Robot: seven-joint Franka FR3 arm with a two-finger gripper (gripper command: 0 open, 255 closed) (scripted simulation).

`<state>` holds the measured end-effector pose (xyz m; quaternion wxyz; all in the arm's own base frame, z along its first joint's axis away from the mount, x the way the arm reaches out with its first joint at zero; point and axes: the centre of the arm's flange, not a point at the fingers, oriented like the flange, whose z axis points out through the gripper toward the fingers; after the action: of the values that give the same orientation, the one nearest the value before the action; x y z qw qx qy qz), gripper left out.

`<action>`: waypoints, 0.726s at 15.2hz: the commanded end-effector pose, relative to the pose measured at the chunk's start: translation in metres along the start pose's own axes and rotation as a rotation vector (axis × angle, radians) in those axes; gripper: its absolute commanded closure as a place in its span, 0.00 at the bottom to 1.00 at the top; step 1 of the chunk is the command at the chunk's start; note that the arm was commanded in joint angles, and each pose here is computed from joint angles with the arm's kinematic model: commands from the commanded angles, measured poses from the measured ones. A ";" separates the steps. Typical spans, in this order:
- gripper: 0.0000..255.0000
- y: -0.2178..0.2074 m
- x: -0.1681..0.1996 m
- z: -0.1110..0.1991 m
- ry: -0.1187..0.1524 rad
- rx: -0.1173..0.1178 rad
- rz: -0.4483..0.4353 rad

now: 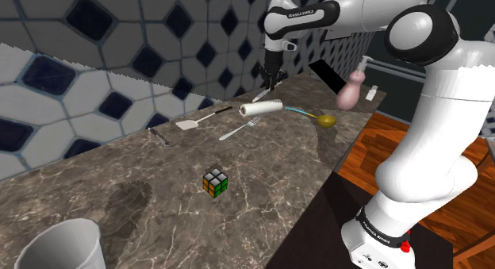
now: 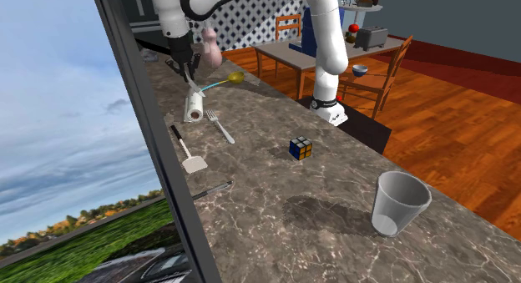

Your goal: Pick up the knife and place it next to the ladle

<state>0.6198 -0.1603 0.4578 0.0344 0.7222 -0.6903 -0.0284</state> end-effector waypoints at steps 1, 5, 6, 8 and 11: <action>1.00 0.000 0.002 0.009 0.000 0.000 -0.001; 1.00 -0.002 0.002 0.030 0.000 0.000 -0.001; 1.00 -0.003 0.002 0.036 0.000 0.000 -0.001; 1.00 -0.003 0.002 0.046 0.000 0.000 -0.001; 1.00 -0.005 0.002 0.062 0.000 0.000 -0.001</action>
<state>0.6195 -0.1628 0.4012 0.0343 0.7224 -0.6900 -0.0283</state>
